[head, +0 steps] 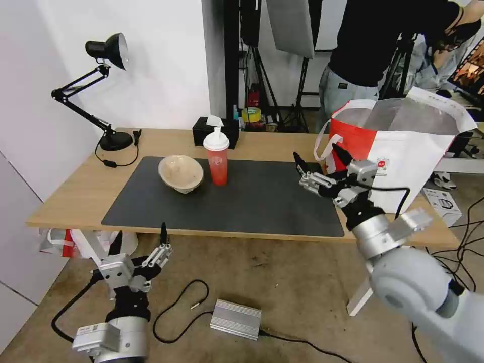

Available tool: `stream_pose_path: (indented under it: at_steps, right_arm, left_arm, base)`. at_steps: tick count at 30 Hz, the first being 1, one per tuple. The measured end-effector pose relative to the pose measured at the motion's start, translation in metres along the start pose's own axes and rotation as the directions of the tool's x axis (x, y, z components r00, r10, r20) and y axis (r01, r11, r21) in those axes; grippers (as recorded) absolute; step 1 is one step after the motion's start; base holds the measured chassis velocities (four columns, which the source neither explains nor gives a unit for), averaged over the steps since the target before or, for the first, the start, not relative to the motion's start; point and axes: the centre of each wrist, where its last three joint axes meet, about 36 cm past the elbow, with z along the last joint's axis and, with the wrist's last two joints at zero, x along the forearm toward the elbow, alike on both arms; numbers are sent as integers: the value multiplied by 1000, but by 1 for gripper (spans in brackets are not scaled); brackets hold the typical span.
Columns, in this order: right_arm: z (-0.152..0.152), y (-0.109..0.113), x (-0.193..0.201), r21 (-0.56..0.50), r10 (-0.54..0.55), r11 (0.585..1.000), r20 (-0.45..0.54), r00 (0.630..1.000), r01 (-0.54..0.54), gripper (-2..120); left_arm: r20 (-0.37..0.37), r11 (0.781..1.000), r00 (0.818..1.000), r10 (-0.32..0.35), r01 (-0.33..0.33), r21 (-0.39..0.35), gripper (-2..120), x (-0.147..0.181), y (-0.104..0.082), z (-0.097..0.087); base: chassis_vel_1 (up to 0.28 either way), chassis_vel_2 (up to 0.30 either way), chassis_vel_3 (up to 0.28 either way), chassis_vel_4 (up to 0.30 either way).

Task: Pick up the trash from the table and place it into the takeout bag.

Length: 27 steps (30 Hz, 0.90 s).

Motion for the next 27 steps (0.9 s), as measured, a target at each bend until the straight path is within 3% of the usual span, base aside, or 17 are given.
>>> stream_pose_path:
  at_steps: [7, 15, 27]
  right_arm:
    - [16, 20, 23, 7, 65, 998, 19, 998, -66, 100]
    - [41, 40, 74, 44, 143, 989, -32, 989, -142, 100]
    - [57, 51, 108, 85, 239, 969, -117, 964, -230, 100]
  left_arm:
    - [11, 999, 999, -36, 36, -1, 100, 4, -2, -1]
    - [11, 999, 999, -40, 40, -4, 100, 5, -3, 1]
    - [12, 999, 999, -43, 43, -6, 100, 5, -3, 2]
  base:
    - [0, 0, 0, 0]
    - [0, 0, 0, 0]
    - [0, 0, 0, 0]
